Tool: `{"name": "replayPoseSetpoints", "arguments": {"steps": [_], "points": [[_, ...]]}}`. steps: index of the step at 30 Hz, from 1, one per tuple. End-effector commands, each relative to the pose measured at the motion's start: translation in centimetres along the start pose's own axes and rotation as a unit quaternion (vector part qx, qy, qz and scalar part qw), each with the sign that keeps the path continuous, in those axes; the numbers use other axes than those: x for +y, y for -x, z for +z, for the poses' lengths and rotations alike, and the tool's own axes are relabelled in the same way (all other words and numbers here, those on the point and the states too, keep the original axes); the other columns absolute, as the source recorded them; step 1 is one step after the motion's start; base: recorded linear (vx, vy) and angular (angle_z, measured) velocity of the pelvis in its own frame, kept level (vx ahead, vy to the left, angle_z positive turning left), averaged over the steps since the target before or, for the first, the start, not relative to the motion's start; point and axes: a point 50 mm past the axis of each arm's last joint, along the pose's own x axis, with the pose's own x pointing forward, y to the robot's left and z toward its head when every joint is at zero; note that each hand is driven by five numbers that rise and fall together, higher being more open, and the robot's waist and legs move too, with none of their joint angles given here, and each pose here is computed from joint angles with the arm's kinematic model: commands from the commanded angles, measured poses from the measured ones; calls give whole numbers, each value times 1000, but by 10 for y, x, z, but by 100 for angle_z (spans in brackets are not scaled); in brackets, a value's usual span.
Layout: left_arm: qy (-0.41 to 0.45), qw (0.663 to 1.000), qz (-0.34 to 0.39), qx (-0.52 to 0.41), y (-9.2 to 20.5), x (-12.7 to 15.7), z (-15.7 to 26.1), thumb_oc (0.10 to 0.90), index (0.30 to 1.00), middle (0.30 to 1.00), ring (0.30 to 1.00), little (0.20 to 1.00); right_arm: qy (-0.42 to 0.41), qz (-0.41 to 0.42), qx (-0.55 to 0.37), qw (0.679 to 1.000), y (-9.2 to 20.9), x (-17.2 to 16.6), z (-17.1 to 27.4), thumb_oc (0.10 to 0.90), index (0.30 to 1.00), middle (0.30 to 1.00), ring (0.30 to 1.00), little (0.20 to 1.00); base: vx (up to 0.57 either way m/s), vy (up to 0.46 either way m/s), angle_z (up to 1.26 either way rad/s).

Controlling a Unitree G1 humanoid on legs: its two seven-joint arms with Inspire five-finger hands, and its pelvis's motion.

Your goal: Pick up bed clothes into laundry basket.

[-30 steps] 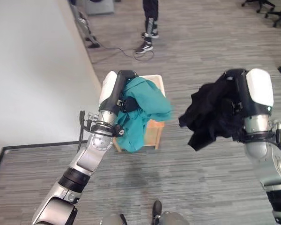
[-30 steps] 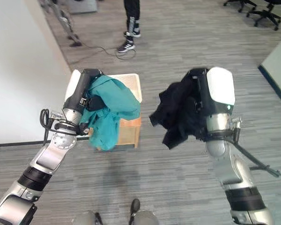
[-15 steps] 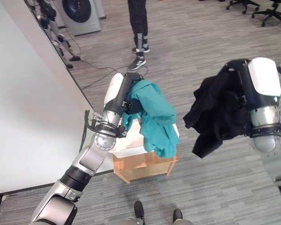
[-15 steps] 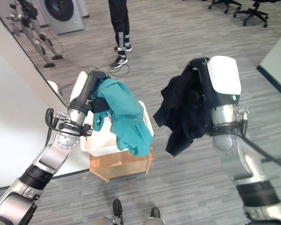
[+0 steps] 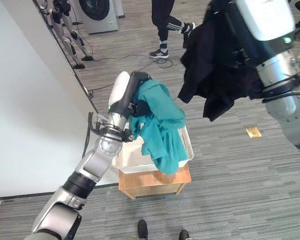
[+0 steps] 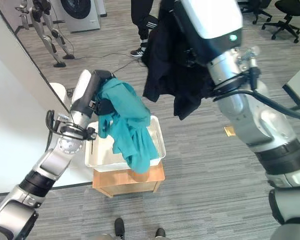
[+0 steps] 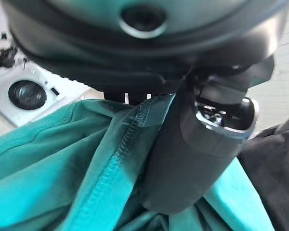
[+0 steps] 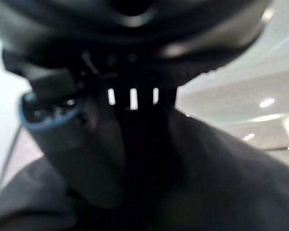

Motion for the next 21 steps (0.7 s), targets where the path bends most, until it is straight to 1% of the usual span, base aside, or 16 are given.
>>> {"name": "replayPoseSetpoints", "arguments": {"steps": [1, 4, 5, 6, 9, 13, 14, 16, 17, 21], "points": [[11, 989, 91, -114, -29, 29, 47, 400, 300, 300, 300, 300, 25, -27, 21, 999, -21, -8, -6, 400, 300, 300, 300, 300, -15, 33, 19], [9, 989, 92, -118, -25, 31, 47, 400, 300, 300, 300, 300, 33, 7, 45, 998, -18, 10, -13, 400, 300, 300, 300, 300, -13, 38, 15], [11, 989, 91, -119, -21, 31, 46, 400, 300, 300, 300, 300, 37, 21, 54, 998, -14, 17, -16, 400, 300, 300, 300, 300, 12, 39, 15], [18, 989, 89, -119, -16, 29, 45, 400, 300, 300, 300, 300, 45, 50, 76, 995, -6, 32, -24, 400, 300, 300, 300, 300, 17, 33, 28], [33, 989, 84, -113, -9, 24, 43, 400, 300, 300, 300, 300, 42, 92, 109, 989, 9, 55, -33, 400, 300, 300, 300, 300, 18, 20, 23], [40, 990, 81, -105, -4, 20, 39, 400, 300, 300, 300, 300, 32, 145, 127, 981, 22, 84, -34, 400, 300, 300, 300, 300, 3, 18, 20], [40, 990, 81, -105, -3, 20, 39, 400, 300, 300, 300, 300, 31, 145, 127, 981, 22, 85, -33, 400, 300, 300, 300, 300, -19, 17, 9], [47, 991, 71, -98, -2, 14, 38, 400, 300, 300, 300, 300, 25, 181, 133, 974, 27, 106, -29, 400, 300, 300, 300, 300, -28, 13, 10], [47, 991, 71, -98, -2, 14, 37, 400, 300, 300, 300, 300, 25, 180, 133, 974, 26, 106, -28, 400, 300, 300, 300, 300, -23, 7, 8], [57, 991, 59, -101, -3, 6, 41, 400, 300, 300, 300, 300, 13, 206, 129, 970, 20, 128, -14, 400, 300, 300, 300, 300, -59, 7, 3]]}}
